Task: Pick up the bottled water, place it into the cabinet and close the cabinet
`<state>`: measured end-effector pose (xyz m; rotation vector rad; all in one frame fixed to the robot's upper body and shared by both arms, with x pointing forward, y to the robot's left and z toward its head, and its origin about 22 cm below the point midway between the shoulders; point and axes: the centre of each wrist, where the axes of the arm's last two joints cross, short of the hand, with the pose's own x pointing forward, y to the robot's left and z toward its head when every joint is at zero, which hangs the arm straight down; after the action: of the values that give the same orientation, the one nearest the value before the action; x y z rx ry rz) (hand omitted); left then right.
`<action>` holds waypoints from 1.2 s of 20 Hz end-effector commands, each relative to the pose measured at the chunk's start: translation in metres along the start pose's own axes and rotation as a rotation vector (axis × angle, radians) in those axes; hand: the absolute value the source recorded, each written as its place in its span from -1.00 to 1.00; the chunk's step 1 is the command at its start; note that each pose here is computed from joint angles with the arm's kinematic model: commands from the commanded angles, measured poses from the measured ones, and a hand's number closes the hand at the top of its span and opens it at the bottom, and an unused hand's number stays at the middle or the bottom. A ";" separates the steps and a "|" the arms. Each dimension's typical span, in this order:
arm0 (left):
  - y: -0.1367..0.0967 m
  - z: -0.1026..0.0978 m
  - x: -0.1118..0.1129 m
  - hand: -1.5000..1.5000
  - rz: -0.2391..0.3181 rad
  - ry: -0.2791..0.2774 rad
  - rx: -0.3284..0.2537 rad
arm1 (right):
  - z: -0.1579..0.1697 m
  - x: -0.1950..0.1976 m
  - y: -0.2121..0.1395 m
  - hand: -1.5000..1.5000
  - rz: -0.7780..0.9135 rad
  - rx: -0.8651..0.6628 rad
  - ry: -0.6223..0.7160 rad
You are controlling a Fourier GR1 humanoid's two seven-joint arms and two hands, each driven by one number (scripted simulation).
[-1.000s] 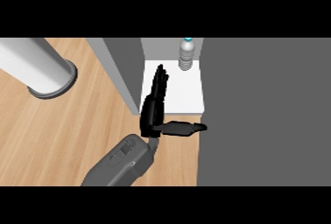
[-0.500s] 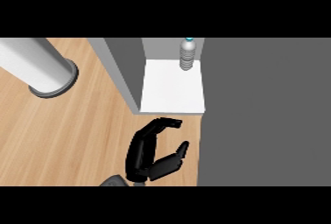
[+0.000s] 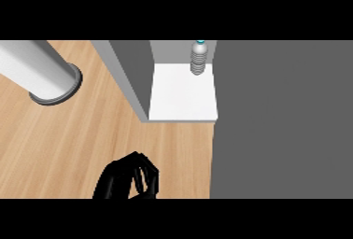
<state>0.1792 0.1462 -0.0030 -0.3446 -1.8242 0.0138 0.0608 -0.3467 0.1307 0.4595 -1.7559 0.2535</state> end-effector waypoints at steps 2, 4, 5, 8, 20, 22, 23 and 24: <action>0.032 0.010 0.021 1.00 -0.035 -0.007 0.006 | -0.018 0.030 0.034 1.00 0.138 0.231 0.061; 0.045 0.023 0.027 1.00 -0.042 0.013 0.012 | -0.015 0.035 0.044 1.00 0.122 0.259 0.036; 0.057 0.019 0.038 1.00 -0.060 -0.011 0.012 | -0.016 0.030 0.047 1.00 0.120 0.263 0.028; 0.071 0.039 0.044 1.00 -0.031 -0.018 0.012 | -0.017 0.032 0.047 1.00 0.126 0.284 -0.022; 0.124 0.036 0.088 -1.00 -0.062 -0.052 0.074 | -0.034 0.038 0.071 1.00 0.093 0.471 -0.039; 0.133 0.037 0.094 -1.00 -0.073 -0.056 0.075 | -0.038 0.038 0.069 1.00 0.117 0.506 -0.026; 0.135 0.042 0.098 -1.00 -0.077 -0.050 0.076 | -0.038 0.037 0.069 1.00 0.100 0.513 -0.019; 0.138 0.037 0.103 -1.00 -0.071 -0.057 0.081 | -0.041 0.037 0.070 1.00 0.111 0.527 -0.036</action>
<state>0.1521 0.2953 0.0479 -0.2316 -1.8841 0.0453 0.0752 -0.3082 0.1172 0.8626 -1.6604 0.4696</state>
